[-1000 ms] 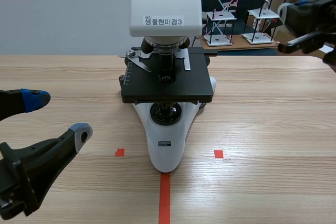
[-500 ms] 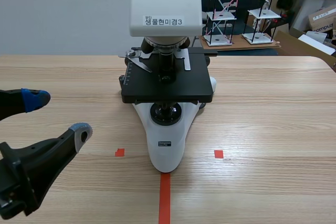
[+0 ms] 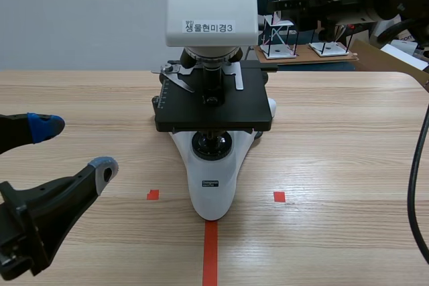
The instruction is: Point at the coarse focus knob
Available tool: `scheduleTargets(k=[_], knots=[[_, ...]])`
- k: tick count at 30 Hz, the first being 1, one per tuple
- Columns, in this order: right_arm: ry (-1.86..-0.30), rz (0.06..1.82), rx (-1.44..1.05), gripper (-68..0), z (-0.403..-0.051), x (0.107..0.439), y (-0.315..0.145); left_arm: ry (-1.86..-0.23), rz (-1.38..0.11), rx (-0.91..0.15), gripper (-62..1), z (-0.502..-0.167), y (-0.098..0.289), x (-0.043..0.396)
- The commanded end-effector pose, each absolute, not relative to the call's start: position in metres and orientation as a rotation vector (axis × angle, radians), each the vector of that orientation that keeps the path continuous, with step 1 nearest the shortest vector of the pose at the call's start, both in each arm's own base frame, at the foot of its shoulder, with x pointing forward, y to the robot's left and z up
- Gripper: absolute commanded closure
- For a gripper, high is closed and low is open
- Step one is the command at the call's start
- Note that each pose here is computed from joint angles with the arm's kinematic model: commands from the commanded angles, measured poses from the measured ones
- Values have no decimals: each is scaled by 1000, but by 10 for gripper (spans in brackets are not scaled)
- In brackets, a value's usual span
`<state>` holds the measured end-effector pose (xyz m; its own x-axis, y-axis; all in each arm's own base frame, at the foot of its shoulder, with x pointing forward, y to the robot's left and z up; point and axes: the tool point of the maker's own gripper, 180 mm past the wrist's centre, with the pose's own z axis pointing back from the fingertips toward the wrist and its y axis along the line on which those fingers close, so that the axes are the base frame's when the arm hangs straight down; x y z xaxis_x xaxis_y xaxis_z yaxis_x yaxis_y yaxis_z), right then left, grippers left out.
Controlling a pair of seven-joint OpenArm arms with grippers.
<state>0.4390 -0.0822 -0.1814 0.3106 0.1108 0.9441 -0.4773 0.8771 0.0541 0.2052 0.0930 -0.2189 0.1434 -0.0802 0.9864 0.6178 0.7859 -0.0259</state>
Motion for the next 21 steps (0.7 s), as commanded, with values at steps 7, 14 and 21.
scheduleTargets(k=[7,14,21], knots=[[-1222,415,353,-4,-169,441,-79,-1356,-525,-492,-553,-215,94,205],[-1219,416,351,-4,-170,440,-79,-1356,-525,-492,-553,-215,94,205],[-1213,414,352,-4,-172,440,-79,-1356,-525,-492,-553,-215,94,205]])
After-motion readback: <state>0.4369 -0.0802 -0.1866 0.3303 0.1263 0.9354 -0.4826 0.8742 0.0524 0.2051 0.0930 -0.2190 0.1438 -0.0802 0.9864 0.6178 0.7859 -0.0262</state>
